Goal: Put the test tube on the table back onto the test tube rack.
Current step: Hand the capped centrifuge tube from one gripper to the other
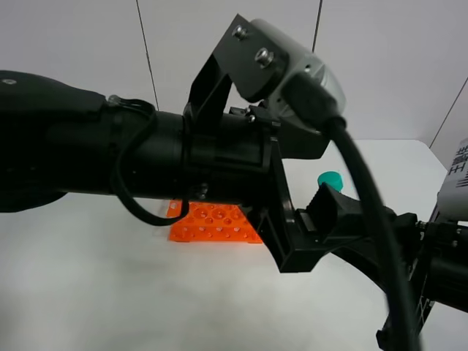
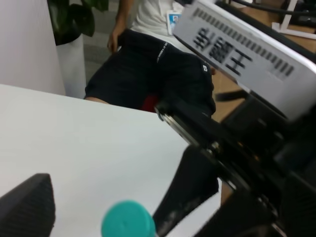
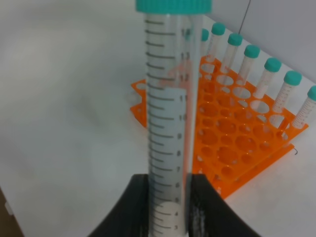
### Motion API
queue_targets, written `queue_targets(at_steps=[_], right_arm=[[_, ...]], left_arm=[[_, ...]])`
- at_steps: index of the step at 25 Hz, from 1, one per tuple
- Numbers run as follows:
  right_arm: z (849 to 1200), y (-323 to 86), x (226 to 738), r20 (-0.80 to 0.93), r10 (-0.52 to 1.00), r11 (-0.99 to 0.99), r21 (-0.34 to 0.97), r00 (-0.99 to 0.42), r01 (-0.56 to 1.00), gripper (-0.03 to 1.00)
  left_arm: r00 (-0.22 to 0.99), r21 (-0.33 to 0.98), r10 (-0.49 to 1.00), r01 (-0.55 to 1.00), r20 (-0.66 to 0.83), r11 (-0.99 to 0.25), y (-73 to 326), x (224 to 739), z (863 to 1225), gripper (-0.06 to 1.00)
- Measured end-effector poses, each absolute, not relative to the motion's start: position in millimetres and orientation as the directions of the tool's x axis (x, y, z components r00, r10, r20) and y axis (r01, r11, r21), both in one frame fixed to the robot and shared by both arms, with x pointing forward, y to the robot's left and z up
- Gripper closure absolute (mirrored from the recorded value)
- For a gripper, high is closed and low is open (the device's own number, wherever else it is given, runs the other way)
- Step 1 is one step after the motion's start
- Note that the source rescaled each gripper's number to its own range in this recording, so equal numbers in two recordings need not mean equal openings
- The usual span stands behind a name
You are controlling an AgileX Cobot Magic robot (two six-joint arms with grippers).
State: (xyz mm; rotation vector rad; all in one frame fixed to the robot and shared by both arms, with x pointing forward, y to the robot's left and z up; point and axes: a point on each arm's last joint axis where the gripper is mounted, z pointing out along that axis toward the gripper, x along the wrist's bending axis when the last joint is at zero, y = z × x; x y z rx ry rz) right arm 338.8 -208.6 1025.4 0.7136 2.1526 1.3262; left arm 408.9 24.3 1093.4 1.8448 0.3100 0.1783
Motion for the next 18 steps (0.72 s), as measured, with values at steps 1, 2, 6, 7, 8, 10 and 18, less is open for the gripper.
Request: queue_targets(at_steps=[1, 2, 6, 7, 8, 10, 18], right_arm=[[1025.4, -208.6, 338.8, -0.147, 0.665, 0.385, 0.907, -0.733, 0.168, 0.94], [1025.4, -208.6, 338.8, -0.147, 0.665, 0.385, 0.907, -0.733, 0.168, 0.94], [1027.9, -208.2, 339.1, -0.147, 0.665, 0.382, 0.910, -0.733, 0.163, 0.94], [1028.7, -208.1, 339.2, -0.148, 0.665, 0.381, 0.910, -0.732, 0.162, 0.94], [1028.9, -208.0, 339.2, -0.147, 0.664, 0.381, 0.910, -0.733, 0.162, 0.94], [1029.5, -207.9, 339.3, -0.147, 0.663, 0.380, 0.911, -0.734, 0.161, 0.94], [1029.8, -207.8, 339.3, -0.146, 0.664, 0.378, 0.911, -0.733, 0.161, 0.94]], left_arm=[[0.953, 0.956, 0.301, 0.120, -0.035, -0.268, 23.6, 409.5, 1093.5, -0.06], [0.953, 0.956, 0.302, 0.120, -0.035, -0.268, 23.5, 409.7, 1093.4, -0.06], [0.953, 0.957, 0.302, 0.120, -0.036, -0.264, 23.1, 409.8, 1094.6, -0.06], [0.953, 0.957, 0.300, 0.120, -0.036, -0.264, 23.0, 409.6, 1094.6, -0.06], [0.955, 0.957, 0.296, 0.119, -0.038, -0.263, 22.9, 409.3, 1094.7, -0.06], [0.957, 0.958, 0.286, 0.119, -0.041, -0.262, 22.6, 408.4, 1094.8, -0.06], [0.959, 0.958, 0.281, 0.119, -0.042, -0.261, 22.4, 408.0, 1094.9, 0.07]])
